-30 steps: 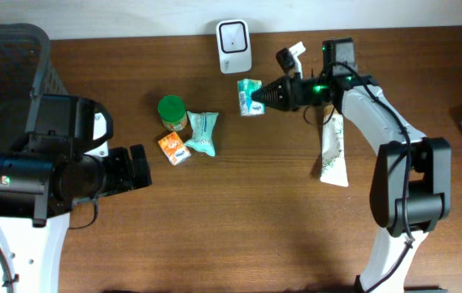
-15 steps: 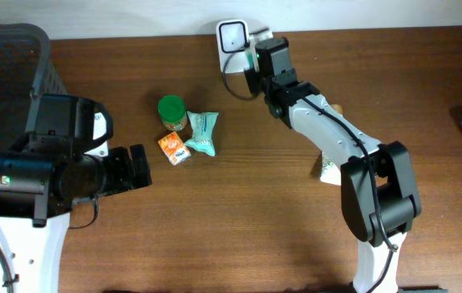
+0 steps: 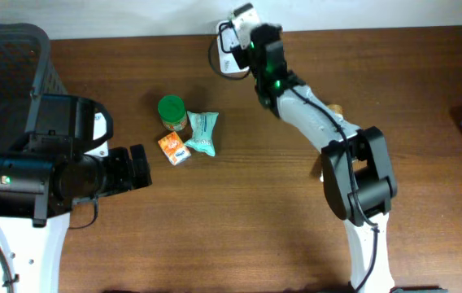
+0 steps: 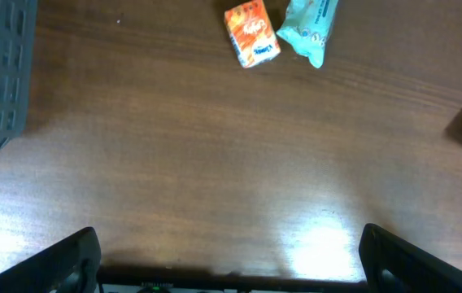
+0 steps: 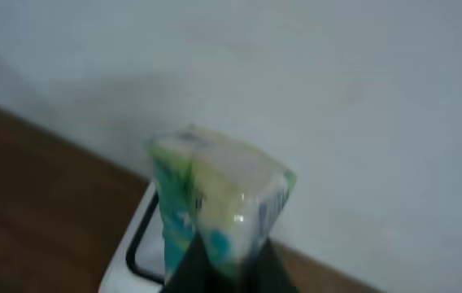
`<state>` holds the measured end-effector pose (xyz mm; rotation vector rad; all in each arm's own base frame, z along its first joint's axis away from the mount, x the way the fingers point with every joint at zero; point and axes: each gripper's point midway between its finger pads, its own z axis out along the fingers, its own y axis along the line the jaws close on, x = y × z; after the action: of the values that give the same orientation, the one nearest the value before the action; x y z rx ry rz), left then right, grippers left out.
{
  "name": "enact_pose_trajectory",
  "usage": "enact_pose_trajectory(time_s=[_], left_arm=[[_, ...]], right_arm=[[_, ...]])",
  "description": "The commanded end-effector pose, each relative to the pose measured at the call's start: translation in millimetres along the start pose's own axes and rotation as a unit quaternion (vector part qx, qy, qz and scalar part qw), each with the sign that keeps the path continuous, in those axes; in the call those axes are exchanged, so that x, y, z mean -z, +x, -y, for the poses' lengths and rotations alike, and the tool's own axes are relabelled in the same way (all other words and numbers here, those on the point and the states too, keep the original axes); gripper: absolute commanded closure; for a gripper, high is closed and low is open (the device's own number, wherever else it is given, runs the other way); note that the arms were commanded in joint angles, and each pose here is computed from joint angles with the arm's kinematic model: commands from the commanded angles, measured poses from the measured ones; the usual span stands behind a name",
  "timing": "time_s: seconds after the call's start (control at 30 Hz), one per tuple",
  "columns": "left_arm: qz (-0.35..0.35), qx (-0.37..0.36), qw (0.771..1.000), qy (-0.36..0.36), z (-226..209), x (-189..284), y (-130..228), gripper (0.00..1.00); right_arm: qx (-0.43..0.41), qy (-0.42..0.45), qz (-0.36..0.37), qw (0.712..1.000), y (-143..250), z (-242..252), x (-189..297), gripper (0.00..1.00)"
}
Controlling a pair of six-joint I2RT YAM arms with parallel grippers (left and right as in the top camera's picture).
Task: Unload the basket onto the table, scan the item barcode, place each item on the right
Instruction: 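Carry the green pack to the far right and release it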
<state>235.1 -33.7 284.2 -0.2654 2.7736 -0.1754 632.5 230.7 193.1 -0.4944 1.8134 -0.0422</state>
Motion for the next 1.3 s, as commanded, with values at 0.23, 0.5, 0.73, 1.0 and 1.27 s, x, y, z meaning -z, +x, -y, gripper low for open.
enact_pose_trajectory(time_s=[0.23,0.5,0.73,1.0,1.27], left_arm=[[0.008,-0.004,1.000,-0.001,-1.3,3.4,-0.5,0.01],[0.008,-0.004,1.000,-0.002,-1.3,3.4,-0.6,0.01],[0.008,-0.004,1.000,-0.002,-1.3,3.4,-0.6,0.01],[0.008,-0.004,1.000,-0.001,-1.3,3.4,-0.5,0.01],[0.008,-0.004,1.000,-0.001,-1.3,3.4,-0.5,0.01]], right_arm=[[-0.001,-0.010,-0.097,0.995,46.6,-1.5,-35.6,0.96],[-0.066,0.095,-0.079,0.990,1.8,63.7,-15.9,0.96],[-0.134,0.299,-0.278,0.903,95.4,229.3,69.2,0.96],[-0.207,0.331,-0.458,0.799,233.3,344.7,174.1,0.96],[-0.277,0.376,-0.480,0.743,300.8,415.0,238.9,0.96]])
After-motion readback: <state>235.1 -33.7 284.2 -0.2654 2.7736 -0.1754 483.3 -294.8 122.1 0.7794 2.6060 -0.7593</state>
